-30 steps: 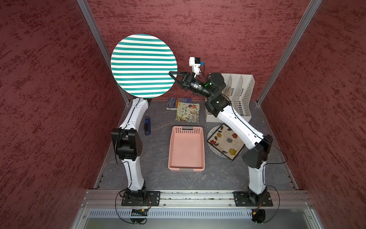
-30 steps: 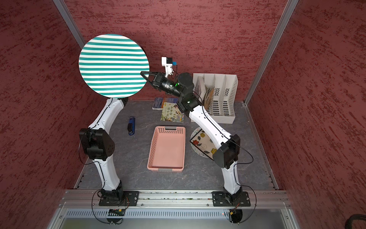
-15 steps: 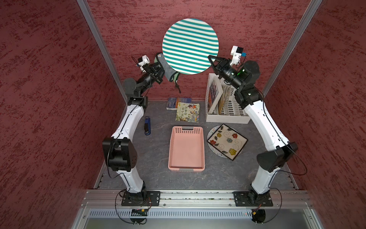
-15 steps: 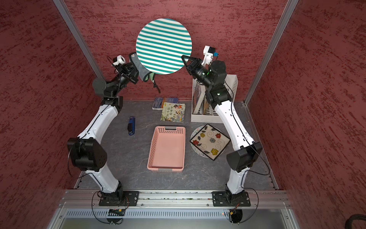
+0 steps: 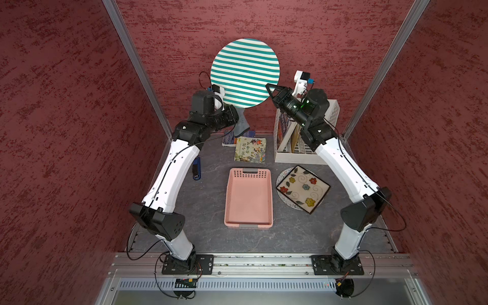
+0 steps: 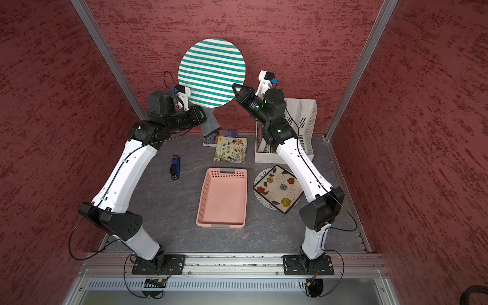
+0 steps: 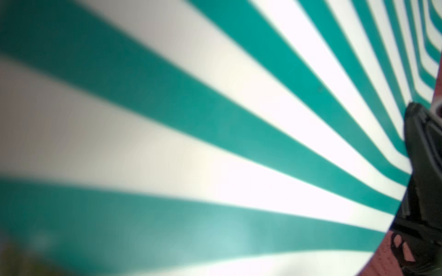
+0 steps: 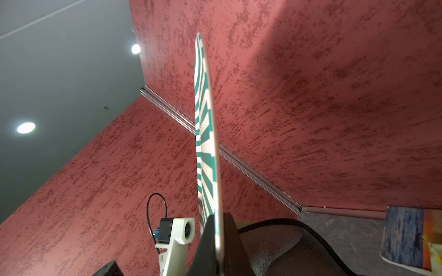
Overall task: Wipe the wet plate dry
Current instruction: Wipe the plate with towel.
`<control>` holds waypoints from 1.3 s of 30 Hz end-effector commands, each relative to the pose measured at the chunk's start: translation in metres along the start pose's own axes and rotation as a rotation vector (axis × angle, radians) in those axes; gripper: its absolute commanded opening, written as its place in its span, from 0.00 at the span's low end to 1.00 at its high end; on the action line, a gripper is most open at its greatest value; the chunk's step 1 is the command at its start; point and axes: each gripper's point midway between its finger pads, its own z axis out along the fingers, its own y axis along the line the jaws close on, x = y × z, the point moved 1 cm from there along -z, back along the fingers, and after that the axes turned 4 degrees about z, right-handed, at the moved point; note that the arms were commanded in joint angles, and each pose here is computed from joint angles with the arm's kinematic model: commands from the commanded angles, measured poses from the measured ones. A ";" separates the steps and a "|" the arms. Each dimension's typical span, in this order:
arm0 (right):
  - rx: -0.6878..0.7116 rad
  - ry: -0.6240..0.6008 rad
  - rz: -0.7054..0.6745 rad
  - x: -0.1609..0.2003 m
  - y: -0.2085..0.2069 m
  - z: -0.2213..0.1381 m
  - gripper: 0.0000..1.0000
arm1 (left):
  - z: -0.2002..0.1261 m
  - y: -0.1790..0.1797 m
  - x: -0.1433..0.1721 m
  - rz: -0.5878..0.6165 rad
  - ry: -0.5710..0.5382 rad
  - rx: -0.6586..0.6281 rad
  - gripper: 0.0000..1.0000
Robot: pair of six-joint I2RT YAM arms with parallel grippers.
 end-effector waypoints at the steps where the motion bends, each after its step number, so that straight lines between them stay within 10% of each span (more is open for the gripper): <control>1: -0.007 -0.164 -0.050 -0.046 0.030 -0.017 0.00 | -0.011 -0.010 0.011 0.117 0.025 0.076 0.00; 7: 0.099 -0.142 -0.134 -0.049 0.013 -0.023 0.00 | -0.042 -0.058 0.029 0.187 0.027 0.341 0.00; 25: -0.160 0.192 -0.038 0.050 0.034 -0.041 0.00 | 0.000 0.067 0.000 0.043 -0.016 -0.116 0.00; 30: -0.222 0.297 -0.041 0.085 0.046 -0.050 0.00 | 0.003 0.024 -0.009 0.058 0.028 0.188 0.00; 34: -0.184 0.137 -0.043 0.042 0.046 -0.043 0.00 | 0.014 -0.039 0.017 0.139 0.124 0.396 0.00; 39: 0.078 -0.081 -0.024 -0.030 -0.013 -0.099 0.00 | -0.010 0.016 0.001 -0.004 0.029 0.221 0.00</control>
